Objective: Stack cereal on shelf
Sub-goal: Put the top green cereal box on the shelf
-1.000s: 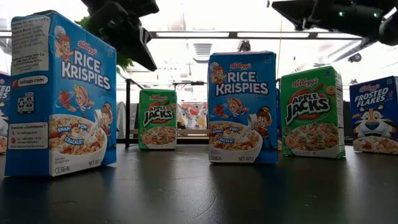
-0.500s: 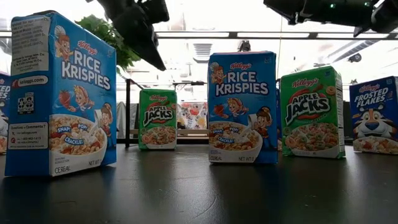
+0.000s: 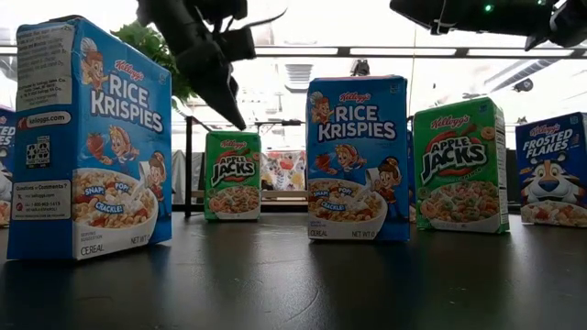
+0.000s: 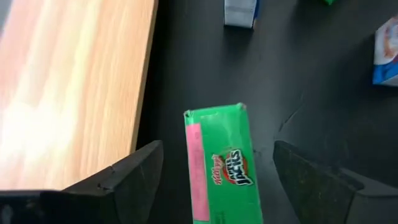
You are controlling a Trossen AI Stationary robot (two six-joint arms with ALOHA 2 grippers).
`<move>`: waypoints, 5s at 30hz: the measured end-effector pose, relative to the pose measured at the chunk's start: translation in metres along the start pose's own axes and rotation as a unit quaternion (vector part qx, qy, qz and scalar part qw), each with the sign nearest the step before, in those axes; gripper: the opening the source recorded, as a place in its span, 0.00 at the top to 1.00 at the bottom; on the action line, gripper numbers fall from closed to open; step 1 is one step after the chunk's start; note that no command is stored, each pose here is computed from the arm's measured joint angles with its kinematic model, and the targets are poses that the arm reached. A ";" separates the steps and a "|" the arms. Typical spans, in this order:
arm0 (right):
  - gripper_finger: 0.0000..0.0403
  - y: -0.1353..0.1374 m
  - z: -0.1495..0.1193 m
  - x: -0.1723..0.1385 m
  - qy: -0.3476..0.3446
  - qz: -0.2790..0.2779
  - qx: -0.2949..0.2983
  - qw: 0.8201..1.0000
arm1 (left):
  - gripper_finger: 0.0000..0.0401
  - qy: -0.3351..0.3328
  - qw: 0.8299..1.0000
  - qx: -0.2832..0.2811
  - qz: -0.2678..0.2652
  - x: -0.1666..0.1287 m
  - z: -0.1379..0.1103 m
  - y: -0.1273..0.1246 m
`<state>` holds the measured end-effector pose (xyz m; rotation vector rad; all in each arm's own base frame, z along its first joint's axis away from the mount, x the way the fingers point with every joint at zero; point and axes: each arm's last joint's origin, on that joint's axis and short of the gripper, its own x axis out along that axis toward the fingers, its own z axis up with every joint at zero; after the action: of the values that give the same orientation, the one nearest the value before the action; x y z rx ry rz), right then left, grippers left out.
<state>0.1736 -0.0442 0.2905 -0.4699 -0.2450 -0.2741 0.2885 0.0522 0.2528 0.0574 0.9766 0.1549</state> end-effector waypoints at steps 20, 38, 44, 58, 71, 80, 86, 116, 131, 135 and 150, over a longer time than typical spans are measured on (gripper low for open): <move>0.96 0.000 0.000 0.000 0.001 0.000 0.000 1.000 | 0.55 0.039 0.999 0.021 -0.006 0.021 -0.003 -0.001; 0.96 0.000 -0.001 0.000 0.004 0.002 0.002 1.000 | 0.63 -0.048 0.987 0.146 0.044 -0.032 0.053 0.037; 0.96 0.000 -0.001 0.000 0.005 0.002 0.002 1.000 | 0.63 -0.063 0.985 0.137 0.088 -0.048 0.055 0.083; 0.96 0.000 -0.001 0.000 0.004 0.002 0.002 1.000 | 0.63 -0.058 0.987 0.104 0.106 -0.023 0.043 0.135; 0.96 0.001 -0.002 0.000 0.009 0.004 0.002 1.000 | 0.63 0.039 0.993 0.068 0.086 0.019 0.050 0.180; 0.96 0.000 -0.001 0.000 0.006 0.003 0.000 1.000 | 0.62 0.061 0.993 0.061 0.083 0.019 0.043 0.192; 0.96 0.000 -0.001 0.000 0.004 0.002 -0.003 1.000 | 0.55 0.062 0.992 0.069 0.083 0.018 0.043 0.193; 0.96 0.000 0.000 0.000 0.000 0.000 -0.007 1.000 | 0.97 0.027 0.988 0.105 0.106 0.001 0.061 0.194; 0.96 0.000 0.000 0.000 -0.001 0.000 -0.008 1.000 | 1.00 0.058 0.987 0.099 0.113 0.012 0.048 0.195; 0.96 0.000 0.000 0.000 -0.001 -0.001 -0.008 1.000 | 1.00 0.089 0.981 0.110 0.129 0.011 0.043 0.198; 0.96 0.000 0.000 0.000 -0.001 -0.001 -0.008 1.000 | 1.00 0.104 0.980 0.115 0.122 0.004 0.039 0.197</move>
<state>0.1734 -0.0441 0.2907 -0.4853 -0.2444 -0.2769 0.3026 0.2477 0.2947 0.3800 1.1927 0.2766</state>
